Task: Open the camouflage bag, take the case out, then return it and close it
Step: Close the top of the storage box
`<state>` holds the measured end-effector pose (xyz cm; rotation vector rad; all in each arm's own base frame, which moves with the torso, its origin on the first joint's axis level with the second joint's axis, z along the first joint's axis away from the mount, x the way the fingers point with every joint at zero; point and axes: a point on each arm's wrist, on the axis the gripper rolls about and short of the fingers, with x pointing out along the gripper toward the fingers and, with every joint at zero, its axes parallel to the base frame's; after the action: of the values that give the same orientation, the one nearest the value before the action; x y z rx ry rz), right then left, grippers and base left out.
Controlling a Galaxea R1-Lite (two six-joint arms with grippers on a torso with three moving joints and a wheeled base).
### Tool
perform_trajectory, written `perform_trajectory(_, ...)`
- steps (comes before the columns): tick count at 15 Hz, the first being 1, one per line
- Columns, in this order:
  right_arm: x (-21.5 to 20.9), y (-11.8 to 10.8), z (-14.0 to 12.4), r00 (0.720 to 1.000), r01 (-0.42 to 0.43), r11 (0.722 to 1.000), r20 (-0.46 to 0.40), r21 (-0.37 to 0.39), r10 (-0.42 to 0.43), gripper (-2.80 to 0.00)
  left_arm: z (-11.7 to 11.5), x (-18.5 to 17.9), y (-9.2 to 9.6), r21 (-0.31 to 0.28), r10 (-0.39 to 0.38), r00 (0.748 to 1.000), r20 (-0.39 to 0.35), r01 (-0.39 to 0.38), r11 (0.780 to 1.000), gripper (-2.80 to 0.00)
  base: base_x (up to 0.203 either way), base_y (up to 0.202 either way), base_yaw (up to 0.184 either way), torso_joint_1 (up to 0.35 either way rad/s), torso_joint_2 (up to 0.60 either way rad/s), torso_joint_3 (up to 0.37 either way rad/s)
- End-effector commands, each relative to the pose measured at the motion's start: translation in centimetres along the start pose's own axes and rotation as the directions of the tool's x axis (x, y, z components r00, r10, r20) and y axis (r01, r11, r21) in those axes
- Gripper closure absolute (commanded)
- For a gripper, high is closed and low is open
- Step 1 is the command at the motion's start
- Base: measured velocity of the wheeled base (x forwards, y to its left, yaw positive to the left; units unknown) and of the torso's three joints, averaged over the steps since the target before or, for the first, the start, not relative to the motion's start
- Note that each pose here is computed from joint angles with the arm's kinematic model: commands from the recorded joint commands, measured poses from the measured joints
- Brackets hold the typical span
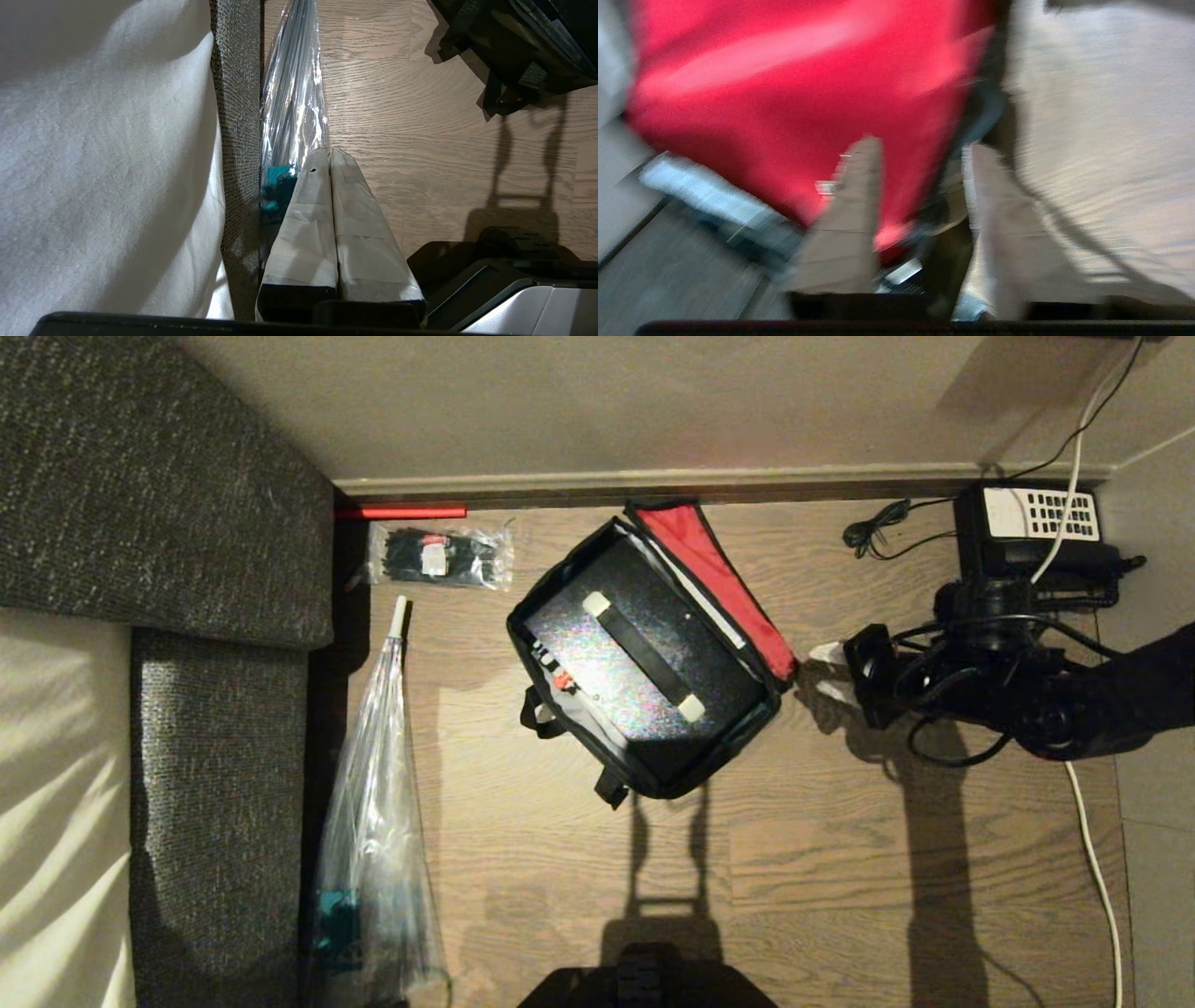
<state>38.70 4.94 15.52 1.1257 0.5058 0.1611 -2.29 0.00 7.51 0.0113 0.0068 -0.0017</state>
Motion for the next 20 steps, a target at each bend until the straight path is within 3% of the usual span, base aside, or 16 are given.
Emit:
perform_trajectory(1,1.6,-1.4,-1.2,0.997,0.078,0.996,-0.025,0.033,-0.077,-2.80,0.0,0.0,0.0,0.000,0.000,1.000,0.000,0.000,1.000,0.00,0.000,0.000,0.000,0.000,0.00,0.000)
perform_trajectory(3,2.2,-1.9,-1.8,0.995,0.100,0.991,-0.031,0.092,-0.097,-2.80,0.0,0.0,0.0,-0.001,0.002,1.000,-0.001,-0.002,1.000,0.00,0.000,0.000,0.000,0.000,0.00,0.000)
perform_trajectory(6,3.3,-0.7,-1.9,0.997,0.068,0.981,0.012,0.182,-0.072,-2.80,0.0,0.0,0.0,0.000,0.000,1.000,-0.001,0.000,1.000,0.00,0.000,0.000,0.000,0.000,0.00,0.000)
perform_trajectory(11,6.6,-1.3,-2.3,0.987,0.083,0.980,0.119,0.178,-0.106,-2.80,0.0,0.0,0.0,0.001,0.000,1.000,-0.001,0.000,1.000,0.00,0.000,0.000,0.000,0.000,0.00,0.000)
perform_trajectory(14,7.9,-0.9,-1.7,0.981,0.048,0.983,0.176,0.175,-0.079,-2.80,0.0,0.0,0.0,0.001,0.000,1.000,-0.001,0.000,1.000,0.00,0.000,0.000,0.000,0.000,0.00,0.000)
perform_trajectory(15,8.0,-0.5,-1.5,0.981,0.037,0.983,0.181,0.179,-0.070,-2.06,0.0,0.0,0.0,0.000,0.000,1.000,0.000,0.000,1.000,0.00,0.000,0.000,0.000,0.000,0.00,0.000)
perform_trajectory(16,7.9,-0.3,-1.5,0.981,0.029,0.981,0.182,0.193,-0.065,0.00,0.0,0.0,0.0,-0.001,0.000,1.000,0.001,0.000,1.000,0.00,0.000,0.000,0.000,0.000,0.00,0.000)
perform_trajectory(20,7.9,0.4,-1.1,0.981,0.005,0.982,0.191,0.191,-0.042,0.00,0.0,0.0,0.0,0.000,0.000,1.000,0.001,0.000,1.000,0.00,0.000,0.000,0.000,0.000,0.00,0.000)
